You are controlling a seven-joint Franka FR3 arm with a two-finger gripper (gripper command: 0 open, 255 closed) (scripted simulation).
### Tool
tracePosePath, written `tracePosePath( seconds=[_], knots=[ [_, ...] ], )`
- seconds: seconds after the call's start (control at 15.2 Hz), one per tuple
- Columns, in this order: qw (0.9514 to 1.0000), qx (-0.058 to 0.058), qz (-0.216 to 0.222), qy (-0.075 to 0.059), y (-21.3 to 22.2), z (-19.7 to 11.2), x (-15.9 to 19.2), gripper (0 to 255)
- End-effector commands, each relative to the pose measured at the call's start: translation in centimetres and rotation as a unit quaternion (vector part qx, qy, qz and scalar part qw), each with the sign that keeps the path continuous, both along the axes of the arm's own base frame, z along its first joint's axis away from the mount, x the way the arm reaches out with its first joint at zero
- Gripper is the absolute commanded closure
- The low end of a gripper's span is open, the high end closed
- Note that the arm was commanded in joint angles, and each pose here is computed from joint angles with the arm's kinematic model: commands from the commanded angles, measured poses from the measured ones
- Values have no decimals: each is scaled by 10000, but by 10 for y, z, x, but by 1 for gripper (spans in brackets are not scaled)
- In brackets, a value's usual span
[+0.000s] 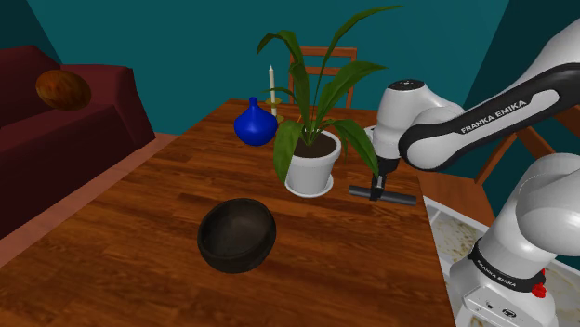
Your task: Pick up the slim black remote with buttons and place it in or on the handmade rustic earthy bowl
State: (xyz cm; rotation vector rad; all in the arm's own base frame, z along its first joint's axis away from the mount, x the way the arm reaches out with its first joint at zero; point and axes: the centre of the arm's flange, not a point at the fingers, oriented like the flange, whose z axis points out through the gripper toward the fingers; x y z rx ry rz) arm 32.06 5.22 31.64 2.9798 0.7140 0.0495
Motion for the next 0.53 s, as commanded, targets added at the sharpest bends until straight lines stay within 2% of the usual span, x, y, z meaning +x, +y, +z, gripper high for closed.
tracePosePath(
  seconds=[0.0,0.46],
  knots=[
    [10000,-5,-12,23,-1,4,-1,255],
    [10000,-5,-12,23,-1,40,-1,255]
  ],
)
